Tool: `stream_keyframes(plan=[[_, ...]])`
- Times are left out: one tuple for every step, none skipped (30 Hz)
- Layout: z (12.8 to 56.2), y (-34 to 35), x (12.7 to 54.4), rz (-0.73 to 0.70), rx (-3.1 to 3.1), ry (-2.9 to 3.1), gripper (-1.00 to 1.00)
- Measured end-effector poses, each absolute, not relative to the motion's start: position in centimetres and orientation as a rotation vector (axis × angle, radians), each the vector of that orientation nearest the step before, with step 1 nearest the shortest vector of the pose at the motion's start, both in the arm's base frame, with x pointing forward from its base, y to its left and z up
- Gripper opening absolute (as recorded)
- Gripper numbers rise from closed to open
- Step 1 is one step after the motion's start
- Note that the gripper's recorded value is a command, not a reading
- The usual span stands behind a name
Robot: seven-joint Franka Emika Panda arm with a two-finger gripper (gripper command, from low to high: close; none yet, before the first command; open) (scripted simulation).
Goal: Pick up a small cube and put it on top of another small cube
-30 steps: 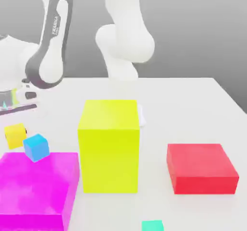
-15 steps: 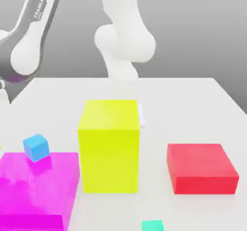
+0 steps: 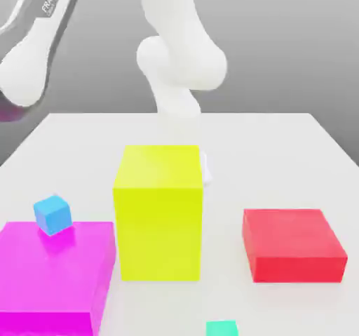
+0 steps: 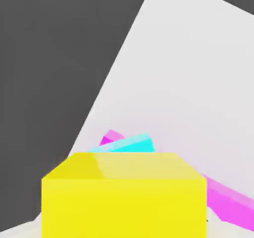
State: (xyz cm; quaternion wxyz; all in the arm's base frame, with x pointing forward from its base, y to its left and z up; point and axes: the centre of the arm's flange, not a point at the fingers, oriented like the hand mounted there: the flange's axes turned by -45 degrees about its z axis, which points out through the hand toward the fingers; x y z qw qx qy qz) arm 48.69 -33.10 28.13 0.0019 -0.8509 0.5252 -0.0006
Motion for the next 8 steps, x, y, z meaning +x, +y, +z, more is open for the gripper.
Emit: stream_keyframes(plan=[[28.1, -33.1, 48.7, -0.002, -2.670, 1.648, 1.00], [28.1, -33.1, 48.7, -0.002, -2.670, 1.648, 1.00], [28.1, -33.1, 48.7, -0.002, -2.670, 1.648, 1.00], [28.1, -33.1, 48.7, -0.002, -2.670, 1.648, 1.00], [27.6, -33.1, 48.7, -0.001, -2.673, 1.646, 1.00], [28.3, -33.1, 48.7, -0.001, -2.675, 1.646, 1.00], [29.7, -33.1, 48.8, 0.000, -2.675, 1.645, 1.00], [31.4, -33.1, 48.8, 0.000, -2.676, 1.645, 1.00]])
